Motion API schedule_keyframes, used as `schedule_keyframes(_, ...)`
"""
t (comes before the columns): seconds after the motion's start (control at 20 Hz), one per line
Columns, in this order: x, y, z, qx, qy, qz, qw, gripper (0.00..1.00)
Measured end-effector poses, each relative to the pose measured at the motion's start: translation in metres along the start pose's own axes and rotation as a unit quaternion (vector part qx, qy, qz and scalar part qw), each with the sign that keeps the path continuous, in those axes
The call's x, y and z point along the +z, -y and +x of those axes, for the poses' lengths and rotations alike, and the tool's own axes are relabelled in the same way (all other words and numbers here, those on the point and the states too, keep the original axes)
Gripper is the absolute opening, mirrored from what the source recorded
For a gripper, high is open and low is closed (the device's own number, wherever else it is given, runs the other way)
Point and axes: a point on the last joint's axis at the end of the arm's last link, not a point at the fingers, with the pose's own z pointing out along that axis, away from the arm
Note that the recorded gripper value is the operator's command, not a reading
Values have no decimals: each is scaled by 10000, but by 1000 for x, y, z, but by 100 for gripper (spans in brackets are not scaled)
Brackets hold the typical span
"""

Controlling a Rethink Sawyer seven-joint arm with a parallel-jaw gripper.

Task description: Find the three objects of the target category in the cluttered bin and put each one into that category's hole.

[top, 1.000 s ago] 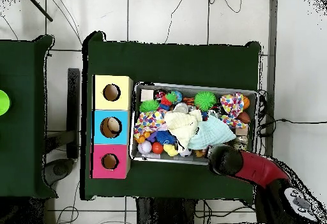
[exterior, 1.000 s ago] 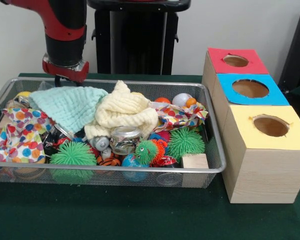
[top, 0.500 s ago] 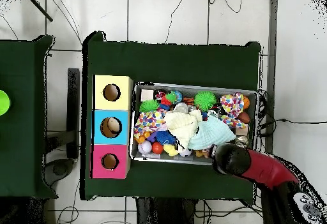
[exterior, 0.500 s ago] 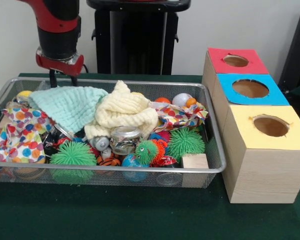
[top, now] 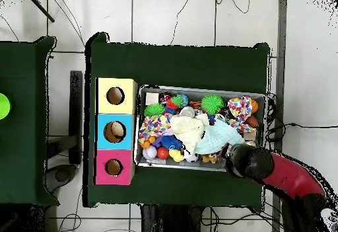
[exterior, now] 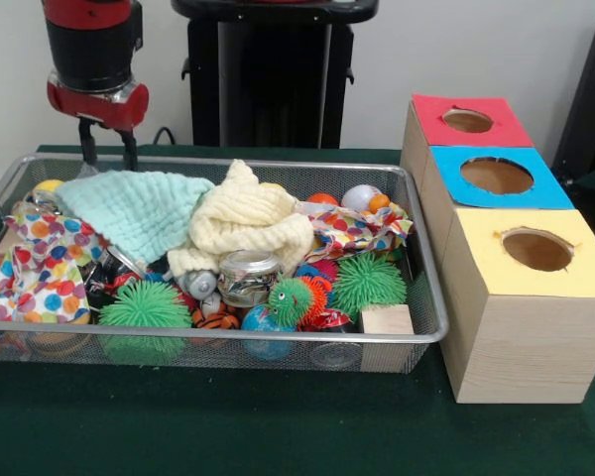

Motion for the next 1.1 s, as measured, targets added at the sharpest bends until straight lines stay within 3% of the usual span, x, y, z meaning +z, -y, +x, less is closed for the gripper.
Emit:
schedule_keyframes(0.35, 0, -3, -7, 233, 299, -393, 9985, 100)
schedule_keyframes(0.75, 22, -24, -12, 453, 843, -952, 9908, 100)
schedule_keyframes(0.9, 30, -36, -8, 474, 895, -1099, 9888, 100)
schedule_keyframes(1.1, 37, -43, -3, 459, 860, -1146, 9886, 100)
